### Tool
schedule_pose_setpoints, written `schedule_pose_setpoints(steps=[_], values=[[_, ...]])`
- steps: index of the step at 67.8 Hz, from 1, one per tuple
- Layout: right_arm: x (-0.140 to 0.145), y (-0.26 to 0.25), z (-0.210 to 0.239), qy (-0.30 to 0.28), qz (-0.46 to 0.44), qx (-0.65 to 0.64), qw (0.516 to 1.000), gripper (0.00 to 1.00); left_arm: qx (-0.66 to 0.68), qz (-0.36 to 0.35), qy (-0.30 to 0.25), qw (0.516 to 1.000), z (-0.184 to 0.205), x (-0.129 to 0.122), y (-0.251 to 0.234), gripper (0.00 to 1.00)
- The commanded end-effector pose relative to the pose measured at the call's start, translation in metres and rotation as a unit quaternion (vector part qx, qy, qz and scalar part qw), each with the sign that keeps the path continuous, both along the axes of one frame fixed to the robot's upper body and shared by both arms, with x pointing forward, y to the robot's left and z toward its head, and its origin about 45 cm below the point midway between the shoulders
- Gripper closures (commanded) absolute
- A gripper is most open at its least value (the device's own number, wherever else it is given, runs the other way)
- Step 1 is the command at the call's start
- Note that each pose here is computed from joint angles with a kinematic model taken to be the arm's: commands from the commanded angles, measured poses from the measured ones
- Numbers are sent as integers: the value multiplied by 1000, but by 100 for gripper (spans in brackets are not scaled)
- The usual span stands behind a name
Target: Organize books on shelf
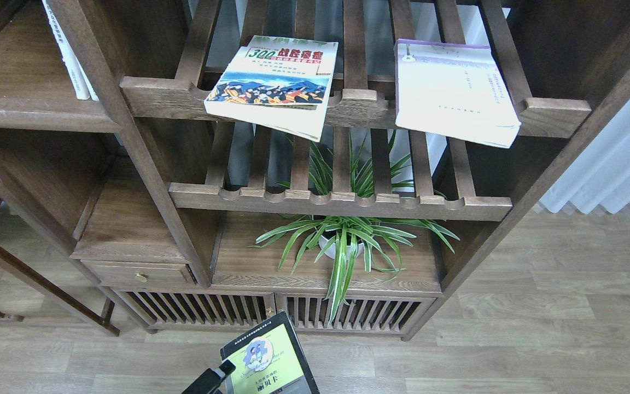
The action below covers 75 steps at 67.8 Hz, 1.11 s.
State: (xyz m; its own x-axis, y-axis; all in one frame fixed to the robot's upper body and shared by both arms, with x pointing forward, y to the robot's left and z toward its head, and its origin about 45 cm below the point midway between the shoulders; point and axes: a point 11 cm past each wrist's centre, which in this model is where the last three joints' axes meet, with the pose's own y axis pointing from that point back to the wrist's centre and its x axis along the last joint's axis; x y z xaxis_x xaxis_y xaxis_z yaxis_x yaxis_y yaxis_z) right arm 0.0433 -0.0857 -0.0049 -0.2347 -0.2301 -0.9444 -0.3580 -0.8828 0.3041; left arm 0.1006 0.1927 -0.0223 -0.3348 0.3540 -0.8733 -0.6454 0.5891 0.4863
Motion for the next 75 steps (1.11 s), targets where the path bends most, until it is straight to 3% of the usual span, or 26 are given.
schedule_pose_setpoints(steps=[1, 5, 16, 34, 68, 75], values=[[0, 0, 0, 1, -2, 0, 1000, 90, 1, 3, -2, 1000, 0, 3, 0, 41], [0, 0, 0, 1, -2, 0, 1000, 90, 0, 3, -2, 1000, 0, 3, 0, 43], [0, -1, -1, 2, -5, -1, 1000, 89, 0, -2, 2, 1000, -1, -1, -1, 70], [1, -4, -3, 4, -11, -5, 1000, 90, 0, -6, 9, 1000, -2, -7, 0, 90], [10, -18, -12, 7, -39, -24, 999, 86, 6, 3, 13, 1000, 0, -13, 13, 93], [10, -18, -12, 6, -38, -24, 999, 73, 8, 10, 11, 1000, 0, -11, 15, 93]])
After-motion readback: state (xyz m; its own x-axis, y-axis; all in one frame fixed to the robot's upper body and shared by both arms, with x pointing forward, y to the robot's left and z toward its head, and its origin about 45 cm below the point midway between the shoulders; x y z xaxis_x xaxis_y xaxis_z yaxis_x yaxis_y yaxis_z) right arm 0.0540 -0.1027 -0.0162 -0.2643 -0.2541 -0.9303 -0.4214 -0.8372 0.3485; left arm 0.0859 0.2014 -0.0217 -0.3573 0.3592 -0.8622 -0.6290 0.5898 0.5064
